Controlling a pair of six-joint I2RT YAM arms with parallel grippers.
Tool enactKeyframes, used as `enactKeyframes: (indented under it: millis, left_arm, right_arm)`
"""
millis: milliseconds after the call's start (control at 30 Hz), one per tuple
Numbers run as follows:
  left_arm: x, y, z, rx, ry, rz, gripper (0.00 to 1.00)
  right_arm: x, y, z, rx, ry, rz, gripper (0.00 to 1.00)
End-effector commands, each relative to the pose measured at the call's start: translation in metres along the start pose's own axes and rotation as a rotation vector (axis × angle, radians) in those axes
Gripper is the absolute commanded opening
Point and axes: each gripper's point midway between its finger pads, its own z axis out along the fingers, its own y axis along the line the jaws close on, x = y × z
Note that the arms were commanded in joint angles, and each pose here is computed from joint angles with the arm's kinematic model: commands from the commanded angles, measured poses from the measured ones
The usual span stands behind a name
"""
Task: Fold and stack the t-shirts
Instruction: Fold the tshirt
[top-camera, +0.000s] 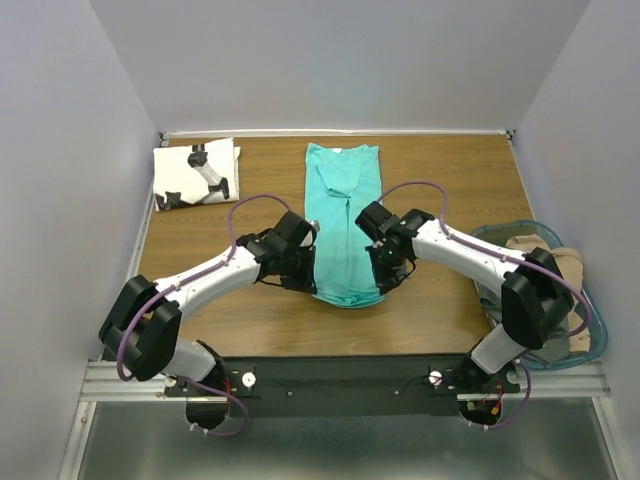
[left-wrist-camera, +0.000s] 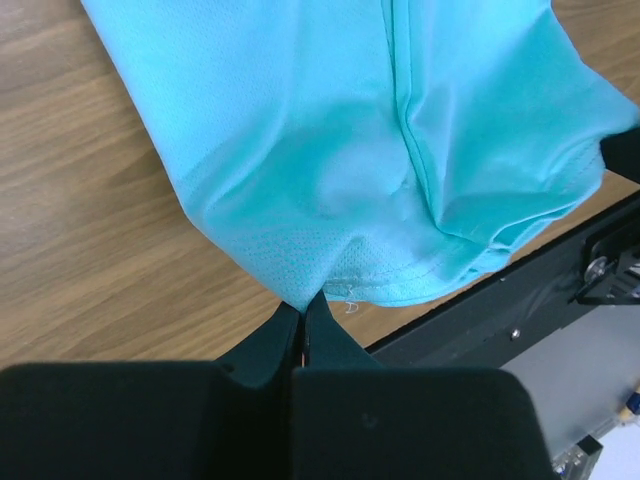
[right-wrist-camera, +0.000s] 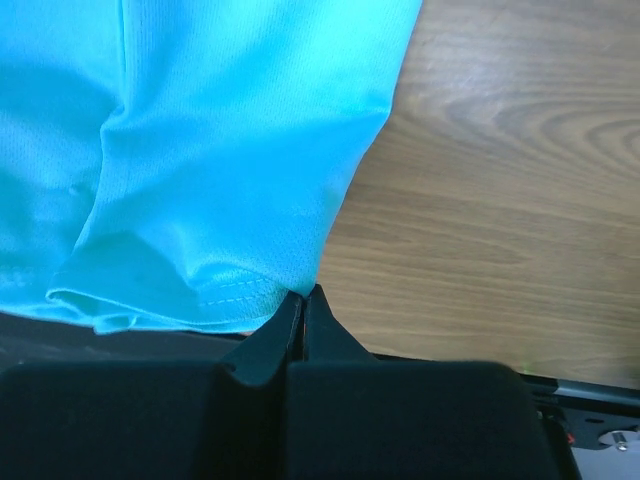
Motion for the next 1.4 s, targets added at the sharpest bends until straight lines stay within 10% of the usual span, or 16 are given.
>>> enactKeyframes:
  millis: [0, 1367]
  left_arm:
    - [-0.016, 0.014, -0.001, -0.07, -0.018, 0.023, 0.0]
    - [-0.258, 0.072, 0.031, -0.093, -0.161, 0.054, 0.0]
  right_arm:
    - [-0.013, -0.012, 0.001, 0.11, -0.02, -0.01, 0.0]
    - [-0.256, -0.067, 0.024, 0.163, -0.244, 0.028, 0.01]
